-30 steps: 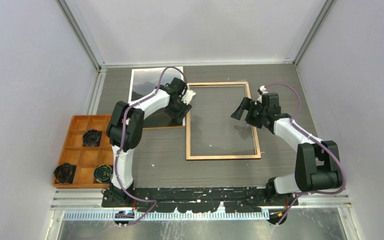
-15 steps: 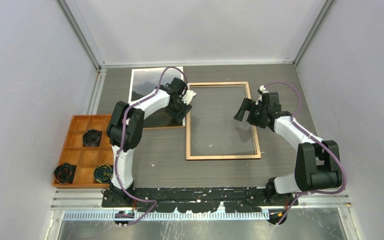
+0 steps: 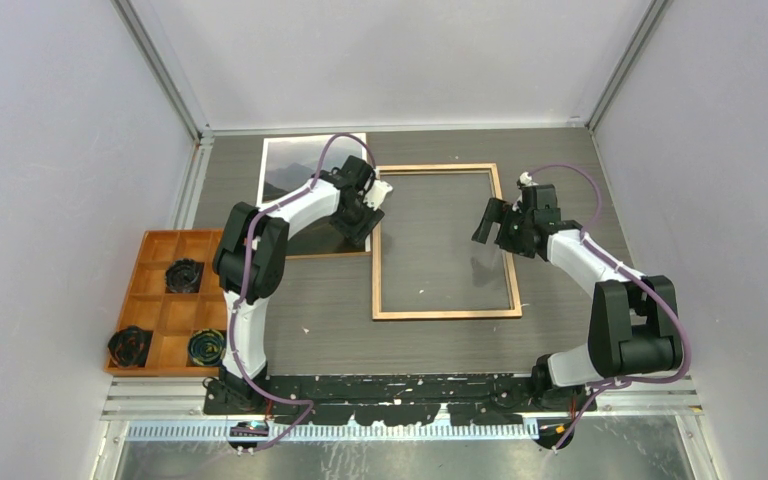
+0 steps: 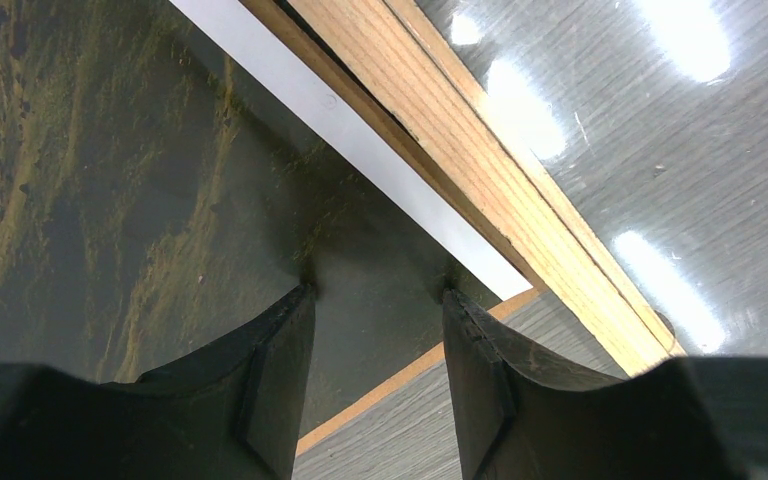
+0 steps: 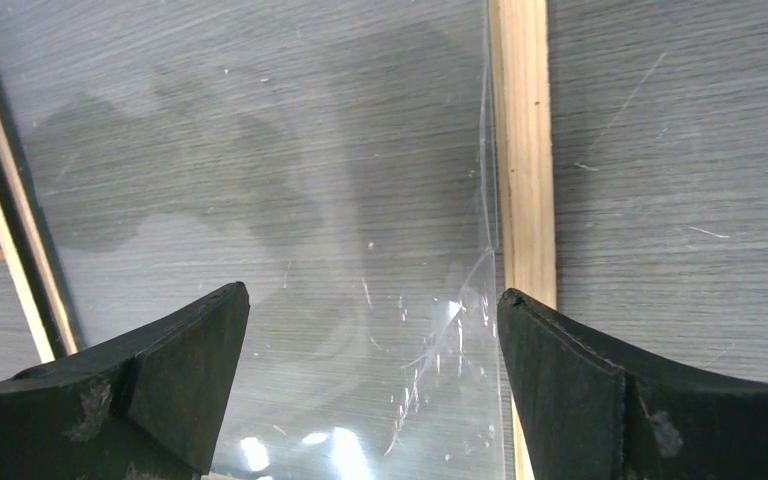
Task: Put the photo into the frame
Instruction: Place the photo frame item in the photo frame, then adjust the photo frame at the center of the board, then adjust the photo frame item at the center of the board.
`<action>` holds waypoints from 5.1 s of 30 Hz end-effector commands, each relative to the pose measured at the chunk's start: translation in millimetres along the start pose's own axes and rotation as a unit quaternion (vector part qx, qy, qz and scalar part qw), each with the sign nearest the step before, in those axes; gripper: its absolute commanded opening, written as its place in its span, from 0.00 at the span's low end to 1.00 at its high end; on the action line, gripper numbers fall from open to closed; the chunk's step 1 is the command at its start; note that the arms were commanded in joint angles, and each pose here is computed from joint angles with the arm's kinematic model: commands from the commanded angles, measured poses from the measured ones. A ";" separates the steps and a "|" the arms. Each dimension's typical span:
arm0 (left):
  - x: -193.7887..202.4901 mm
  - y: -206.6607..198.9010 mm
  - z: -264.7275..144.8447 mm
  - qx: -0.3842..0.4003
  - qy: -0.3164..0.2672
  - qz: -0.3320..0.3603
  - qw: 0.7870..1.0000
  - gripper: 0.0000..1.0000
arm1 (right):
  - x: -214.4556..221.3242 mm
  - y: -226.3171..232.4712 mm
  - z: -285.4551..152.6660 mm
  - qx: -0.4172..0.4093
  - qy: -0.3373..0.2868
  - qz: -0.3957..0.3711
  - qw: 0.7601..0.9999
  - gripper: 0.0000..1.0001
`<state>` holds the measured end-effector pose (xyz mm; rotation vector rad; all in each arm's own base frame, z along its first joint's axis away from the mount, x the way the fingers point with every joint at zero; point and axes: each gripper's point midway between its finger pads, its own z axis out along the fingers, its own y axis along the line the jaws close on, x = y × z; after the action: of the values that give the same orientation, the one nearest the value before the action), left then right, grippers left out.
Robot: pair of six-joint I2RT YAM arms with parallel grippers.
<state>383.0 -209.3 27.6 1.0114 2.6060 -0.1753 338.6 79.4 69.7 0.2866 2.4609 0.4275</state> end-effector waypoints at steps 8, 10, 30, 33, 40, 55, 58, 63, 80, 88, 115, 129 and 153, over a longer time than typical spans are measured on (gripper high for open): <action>-0.4 1.8 -2.8 -0.008 -0.010 0.012 1.000 0.51 | -31.3 -3.5 -8.7 0.032 -0.060 -0.003 0.998 1.00; -0.3 2.0 -2.6 -0.009 -0.009 0.011 1.000 0.51 | -34.1 -4.9 -11.0 0.035 -0.068 -0.001 0.997 1.00; -43.7 1.6 -1.8 -0.020 -0.029 0.010 0.999 0.51 | 4.9 -25.7 2.8 0.007 -0.074 0.142 0.987 1.00; -49.4 -2.7 2.4 -0.020 -0.030 0.016 0.999 0.51 | 16.0 -26.9 -4.5 0.005 -0.076 0.158 0.984 1.00; -65.9 -23.7 11.6 -0.014 -0.030 0.037 0.999 0.51 | 36.3 -26.9 -27.2 0.004 -0.075 0.184 0.980 1.00; -74.2 -44.3 -27.0 0.027 -0.039 0.043 0.998 0.53 | -28.9 -32.3 -88.2 0.082 -0.152 0.137 0.975 1.00; -83.0 -13.0 -64.2 0.032 -0.064 0.011 0.997 0.55 | -73.6 -2.6 -101.2 0.023 -0.203 0.213 0.956 1.00; -82.7 93.1 -137.1 -0.023 -0.116 -0.072 0.990 0.67 | -148.3 90.6 -102.5 -0.174 -0.210 0.199 0.941 1.00; 60.4 322.3 -138.3 -0.264 -0.016 -0.281 0.922 0.64 | -64.3 293.9 120.6 -0.099 -0.039 -0.010 0.994 1.00; 68.7 314.2 -85.7 -0.259 0.020 -0.273 0.926 0.64 | -42.7 285.4 150.0 -0.067 -0.037 0.005 0.997 1.00; 74.8 226.6 -14.4 -0.191 0.073 -0.190 0.960 0.66 | 10.5 263.8 163.2 -0.053 0.013 0.052 0.997 1.00; 77.1 218.3 -13.0 -0.188 0.071 -0.182 0.962 0.66 | 25.2 306.1 149.7 -0.166 0.063 0.125 0.976 0.96; 81.3 307.7 -98.5 -0.321 0.026 -0.229 0.918 0.65 | 24.5 267.8 135.6 -0.104 0.037 0.116 0.987 0.96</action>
<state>492.4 34.9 66.6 0.3322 2.7032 0.3365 439.1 377.6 52.3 0.4843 2.4125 0.8695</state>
